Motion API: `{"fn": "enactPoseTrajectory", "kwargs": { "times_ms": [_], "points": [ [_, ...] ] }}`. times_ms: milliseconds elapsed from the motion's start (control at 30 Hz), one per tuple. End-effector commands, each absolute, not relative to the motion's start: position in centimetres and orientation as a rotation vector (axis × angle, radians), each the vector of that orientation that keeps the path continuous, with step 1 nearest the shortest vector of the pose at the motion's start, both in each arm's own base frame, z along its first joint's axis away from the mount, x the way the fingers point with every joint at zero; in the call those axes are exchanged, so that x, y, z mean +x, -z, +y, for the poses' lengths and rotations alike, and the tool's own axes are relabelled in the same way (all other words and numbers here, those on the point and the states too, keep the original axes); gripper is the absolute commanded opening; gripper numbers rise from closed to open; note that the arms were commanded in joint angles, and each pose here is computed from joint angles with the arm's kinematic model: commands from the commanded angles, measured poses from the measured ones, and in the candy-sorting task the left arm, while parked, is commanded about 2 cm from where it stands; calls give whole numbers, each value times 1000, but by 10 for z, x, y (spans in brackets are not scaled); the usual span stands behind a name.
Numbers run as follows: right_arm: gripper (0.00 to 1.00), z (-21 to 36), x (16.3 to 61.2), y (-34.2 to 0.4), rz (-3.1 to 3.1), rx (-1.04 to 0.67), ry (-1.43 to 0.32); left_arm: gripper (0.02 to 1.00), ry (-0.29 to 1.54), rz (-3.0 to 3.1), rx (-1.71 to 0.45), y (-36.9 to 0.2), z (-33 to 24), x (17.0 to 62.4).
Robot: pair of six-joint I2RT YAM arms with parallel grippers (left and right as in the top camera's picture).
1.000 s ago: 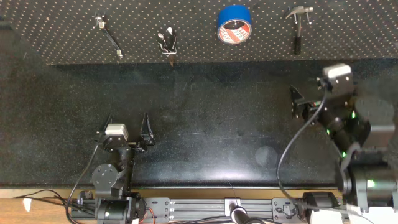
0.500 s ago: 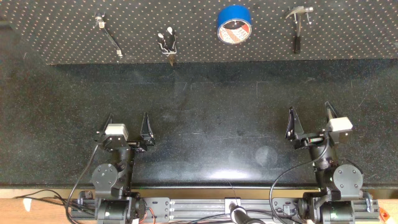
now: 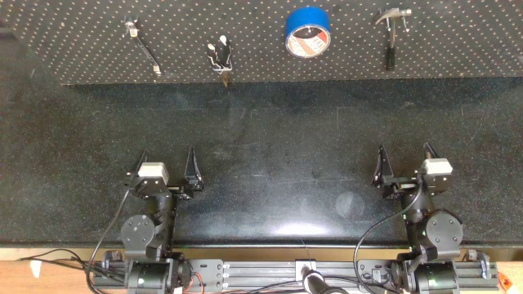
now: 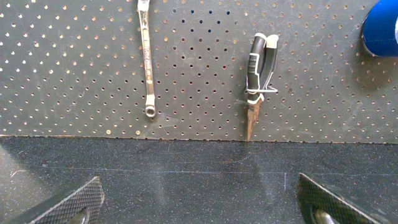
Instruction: Place Tools Onto Pegboard
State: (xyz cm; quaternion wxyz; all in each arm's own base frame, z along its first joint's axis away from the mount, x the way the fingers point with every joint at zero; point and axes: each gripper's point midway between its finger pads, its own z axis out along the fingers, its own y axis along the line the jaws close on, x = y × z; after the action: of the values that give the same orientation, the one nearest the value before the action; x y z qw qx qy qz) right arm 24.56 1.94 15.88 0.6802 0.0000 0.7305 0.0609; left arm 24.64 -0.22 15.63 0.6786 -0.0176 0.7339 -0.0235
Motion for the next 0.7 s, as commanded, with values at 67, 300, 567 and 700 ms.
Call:
{"fn": "enactPoseTrajectory", "kwargs": {
  "times_ms": [67, 300, 567, 700],
  "points": [
    [941, 14, 246, -157, 1635, -142, 32, 996, 70, 1651, -43, -155, -4, 246],
    [941, 8, 246, -157, 1637, -128, 61, 996, 70, 1651, -43, -155, -4, 246],
    [941, 8, 246, -157, 1637, -128, 61, 996, 70, 1651, -43, -155, -4, 246],
    [941, 8, 246, -157, 1637, -128, 62, 996, 70, 1651, -43, -155, -4, 246]
  ]
}}
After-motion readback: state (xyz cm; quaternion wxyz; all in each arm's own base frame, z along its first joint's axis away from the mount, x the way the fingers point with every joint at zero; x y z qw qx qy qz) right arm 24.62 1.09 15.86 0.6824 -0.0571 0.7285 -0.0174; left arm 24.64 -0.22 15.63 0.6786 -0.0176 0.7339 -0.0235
